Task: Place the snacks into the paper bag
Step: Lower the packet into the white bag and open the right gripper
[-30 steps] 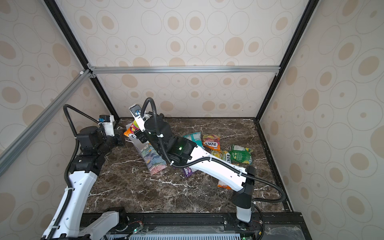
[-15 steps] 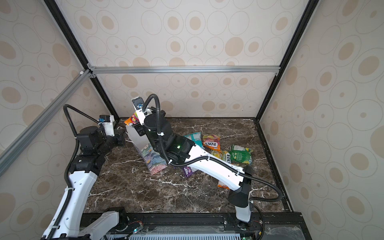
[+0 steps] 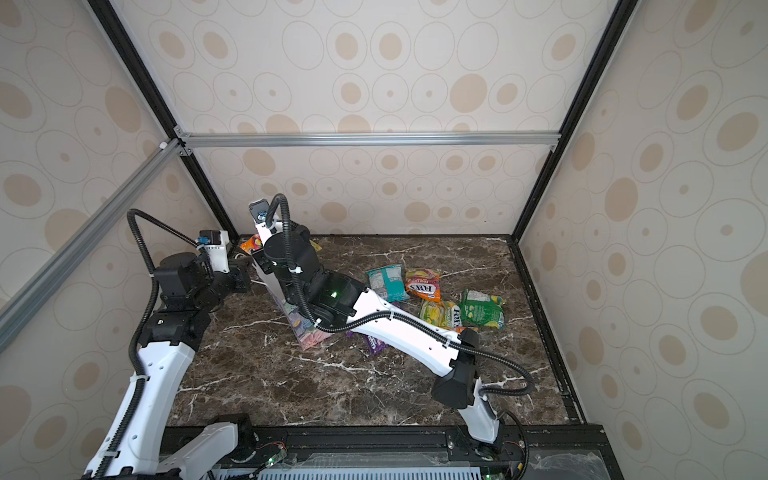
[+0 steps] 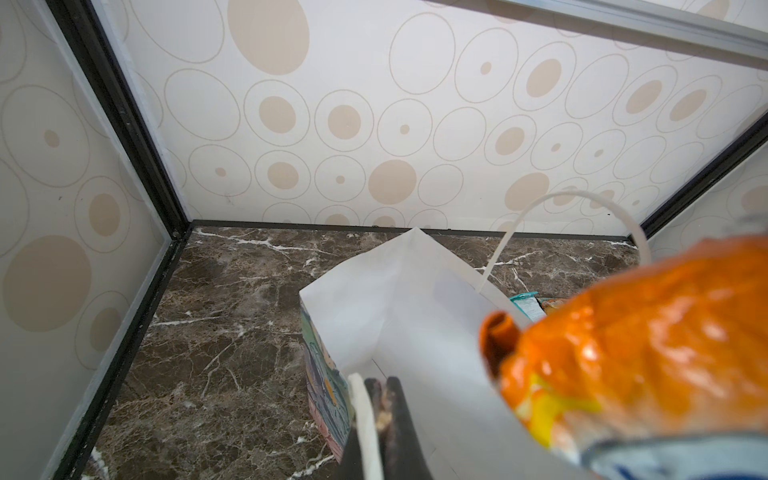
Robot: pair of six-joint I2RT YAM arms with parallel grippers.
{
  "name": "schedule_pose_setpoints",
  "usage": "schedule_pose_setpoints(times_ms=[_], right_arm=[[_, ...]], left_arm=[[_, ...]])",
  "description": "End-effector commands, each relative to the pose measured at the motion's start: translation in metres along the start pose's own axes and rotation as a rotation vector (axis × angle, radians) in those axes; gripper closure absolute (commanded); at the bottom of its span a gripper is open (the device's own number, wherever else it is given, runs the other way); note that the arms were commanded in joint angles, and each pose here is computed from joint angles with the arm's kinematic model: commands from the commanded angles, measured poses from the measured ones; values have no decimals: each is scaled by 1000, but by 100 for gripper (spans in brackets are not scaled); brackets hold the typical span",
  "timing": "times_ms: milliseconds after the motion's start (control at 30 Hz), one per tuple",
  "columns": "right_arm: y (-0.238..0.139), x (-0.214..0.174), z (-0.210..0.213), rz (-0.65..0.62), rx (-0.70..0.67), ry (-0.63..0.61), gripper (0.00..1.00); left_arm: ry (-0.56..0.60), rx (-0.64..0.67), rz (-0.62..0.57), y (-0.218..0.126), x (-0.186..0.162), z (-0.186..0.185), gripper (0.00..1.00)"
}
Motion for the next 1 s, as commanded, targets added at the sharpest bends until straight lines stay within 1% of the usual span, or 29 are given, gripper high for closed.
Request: schedule_pose_setpoints(times_ms=[0,367,767,967], right_arm=[[-8,28,-3,-71,-29,38,100],[4,11,4,-57,-108,-20,100],[16,-10,10,-30,-141,-70,100],[21,-23,11,-19,-184,-114,100]], left_arm=[[0,0,-37,-4,9,1,100],[0,2,-40,-4,10,1,100],[1,1,-43,-5,10,1,100],[0,1,-41,-5,10,1,100]])
Point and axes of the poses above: each gripper's point midway between its finger pads, its own y axis out along the fingers, its own z axis along the line the jaws close on, x = y × z, the point moved 3 cm from there along -y, back along the fingers, and after that the axes turned 5 degrees about y, right-handed, at the moved point
